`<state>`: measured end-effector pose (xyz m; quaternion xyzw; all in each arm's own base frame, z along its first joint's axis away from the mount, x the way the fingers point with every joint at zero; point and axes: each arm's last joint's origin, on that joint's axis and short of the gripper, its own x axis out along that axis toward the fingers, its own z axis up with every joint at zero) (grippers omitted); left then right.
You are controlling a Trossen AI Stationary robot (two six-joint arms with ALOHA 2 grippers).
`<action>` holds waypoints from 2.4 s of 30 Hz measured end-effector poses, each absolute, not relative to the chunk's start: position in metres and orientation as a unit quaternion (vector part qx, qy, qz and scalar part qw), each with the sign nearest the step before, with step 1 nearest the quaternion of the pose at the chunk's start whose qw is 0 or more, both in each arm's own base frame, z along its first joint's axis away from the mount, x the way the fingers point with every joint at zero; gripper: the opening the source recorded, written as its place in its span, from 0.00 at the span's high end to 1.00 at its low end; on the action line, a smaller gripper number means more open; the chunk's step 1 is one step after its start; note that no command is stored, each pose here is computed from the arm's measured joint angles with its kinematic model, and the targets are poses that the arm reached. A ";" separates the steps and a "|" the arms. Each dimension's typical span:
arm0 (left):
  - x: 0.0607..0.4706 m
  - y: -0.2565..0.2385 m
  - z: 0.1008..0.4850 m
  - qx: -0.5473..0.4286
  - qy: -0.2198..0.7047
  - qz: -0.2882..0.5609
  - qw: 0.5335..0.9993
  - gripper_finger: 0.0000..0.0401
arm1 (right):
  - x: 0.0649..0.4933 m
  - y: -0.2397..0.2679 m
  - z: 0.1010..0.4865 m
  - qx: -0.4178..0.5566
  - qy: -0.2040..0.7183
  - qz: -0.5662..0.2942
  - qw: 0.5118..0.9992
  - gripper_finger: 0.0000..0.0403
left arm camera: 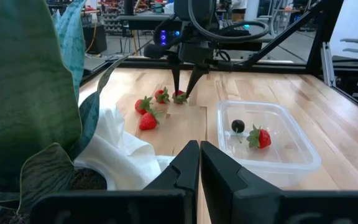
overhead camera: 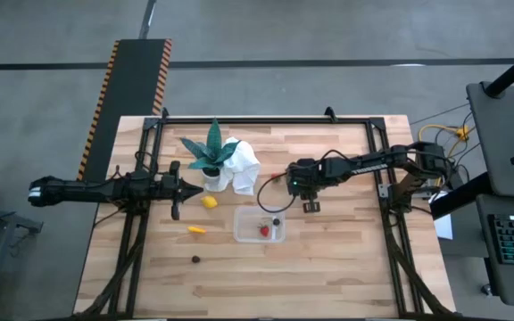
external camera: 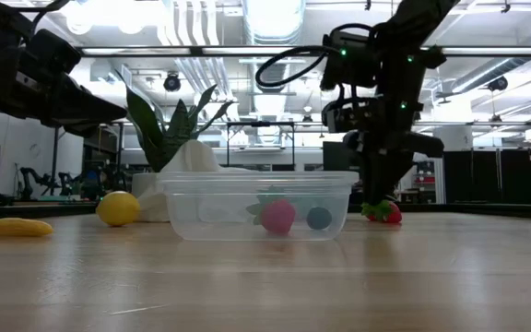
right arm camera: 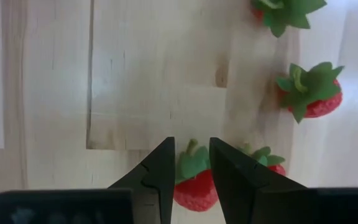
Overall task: Pick and placing Produce into tupperware
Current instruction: Put the strawberry into the bin
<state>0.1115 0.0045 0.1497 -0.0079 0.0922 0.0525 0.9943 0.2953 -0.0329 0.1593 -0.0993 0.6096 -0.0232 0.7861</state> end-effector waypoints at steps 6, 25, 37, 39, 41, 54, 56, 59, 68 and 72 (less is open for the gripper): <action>0.112 0.004 0.150 -0.008 0.092 0.052 0.994 1.00 | 0.292 -0.035 0.153 -0.097 0.612 -0.026 0.784 0.77; 0.112 0.004 0.150 -0.008 0.092 0.053 0.994 1.00 | 0.291 -0.035 0.152 -0.085 0.614 -0.034 0.784 0.97; 0.112 0.004 0.150 -0.008 0.092 0.053 0.994 1.00 | 0.304 -0.034 0.175 -0.039 0.603 -0.065 0.794 0.98; 0.112 0.004 0.150 -0.008 0.092 0.053 0.994 1.00 | 0.308 -0.033 0.183 -0.031 0.597 -0.064 0.799 0.98; 0.112 0.004 0.150 -0.008 0.092 0.053 0.994 1.00 | 0.313 -0.031 0.192 -0.015 0.589 -0.049 0.807 0.98; 0.112 0.004 0.150 -0.008 0.091 0.053 0.994 1.00 | 0.341 0.000 0.238 0.010 0.512 0.030 0.858 0.98; 0.112 0.004 0.150 -0.008 0.090 0.053 0.994 1.00 | 0.343 0.008 0.243 0.011 0.503 0.036 0.863 0.98; 0.112 0.004 0.150 -0.008 0.090 0.053 0.995 1.00 | 0.346 0.021 0.248 0.003 0.485 0.052 0.873 0.98; 0.112 0.004 0.150 -0.008 0.089 0.053 0.995 1.00 | 0.352 0.047 0.247 0.012 0.434 0.085 0.897 0.98; 0.112 0.004 0.150 -0.008 0.089 0.053 0.995 1.00 | 0.352 0.049 0.237 0.017 0.423 0.086 0.902 0.98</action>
